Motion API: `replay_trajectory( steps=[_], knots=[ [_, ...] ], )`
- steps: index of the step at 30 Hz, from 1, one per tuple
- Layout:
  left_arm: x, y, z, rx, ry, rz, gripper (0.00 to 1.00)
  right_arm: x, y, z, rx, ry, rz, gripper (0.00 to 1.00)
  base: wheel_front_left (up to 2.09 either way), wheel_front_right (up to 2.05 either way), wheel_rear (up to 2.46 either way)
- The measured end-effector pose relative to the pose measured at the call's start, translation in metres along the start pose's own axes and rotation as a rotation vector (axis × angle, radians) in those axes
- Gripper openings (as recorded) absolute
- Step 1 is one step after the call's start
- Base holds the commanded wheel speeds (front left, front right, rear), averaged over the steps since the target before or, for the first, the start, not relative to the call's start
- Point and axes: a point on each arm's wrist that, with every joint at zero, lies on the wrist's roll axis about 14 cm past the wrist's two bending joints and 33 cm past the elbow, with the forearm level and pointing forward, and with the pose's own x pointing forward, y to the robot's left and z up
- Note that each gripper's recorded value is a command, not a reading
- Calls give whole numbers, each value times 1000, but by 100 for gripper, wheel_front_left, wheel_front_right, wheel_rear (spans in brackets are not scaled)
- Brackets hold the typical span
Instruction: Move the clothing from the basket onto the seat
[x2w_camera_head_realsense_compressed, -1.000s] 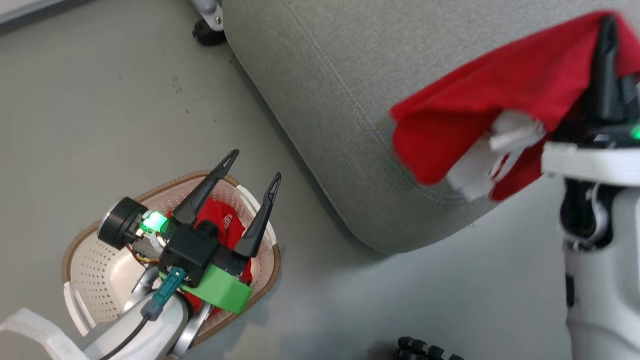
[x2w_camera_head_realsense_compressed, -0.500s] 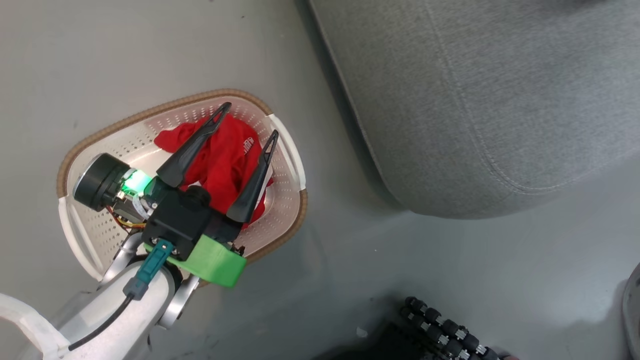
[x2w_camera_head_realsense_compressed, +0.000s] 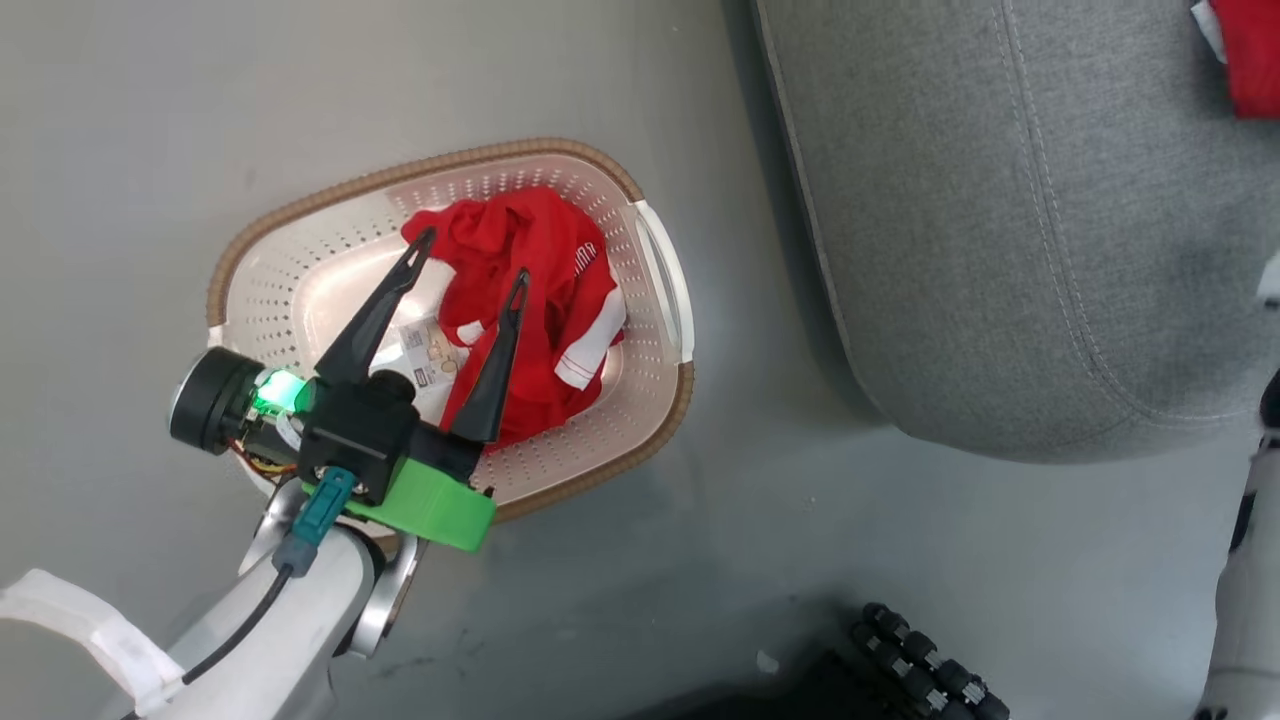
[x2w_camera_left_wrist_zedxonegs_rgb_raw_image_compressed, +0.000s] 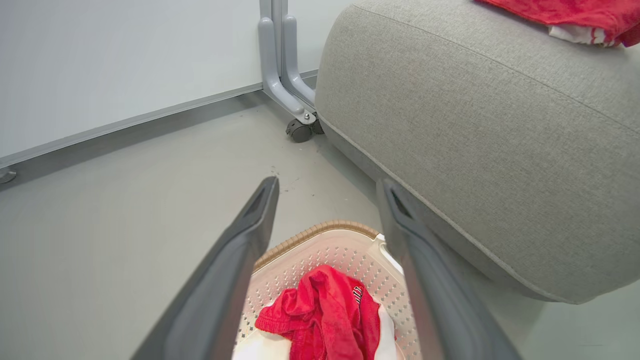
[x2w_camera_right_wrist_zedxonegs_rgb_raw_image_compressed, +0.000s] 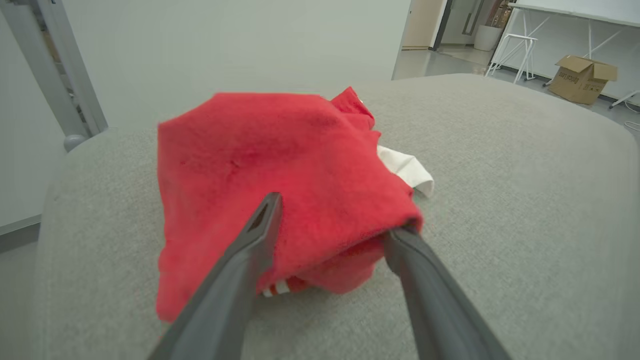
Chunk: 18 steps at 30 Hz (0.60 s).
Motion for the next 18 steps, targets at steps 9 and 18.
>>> replay_trajectory(
  steps=[9, 18],
  knots=[
    [-24, -13, 20, -74, -13, 106, 100, -82, 7, -16, -54, 99, 135, 100, 0, 0, 0],
    [-77, -4, 67, -93, -125, 314, 100, -160, 138, -1, 72, 101, 585, 100, 0, 0, 0]
  ],
)
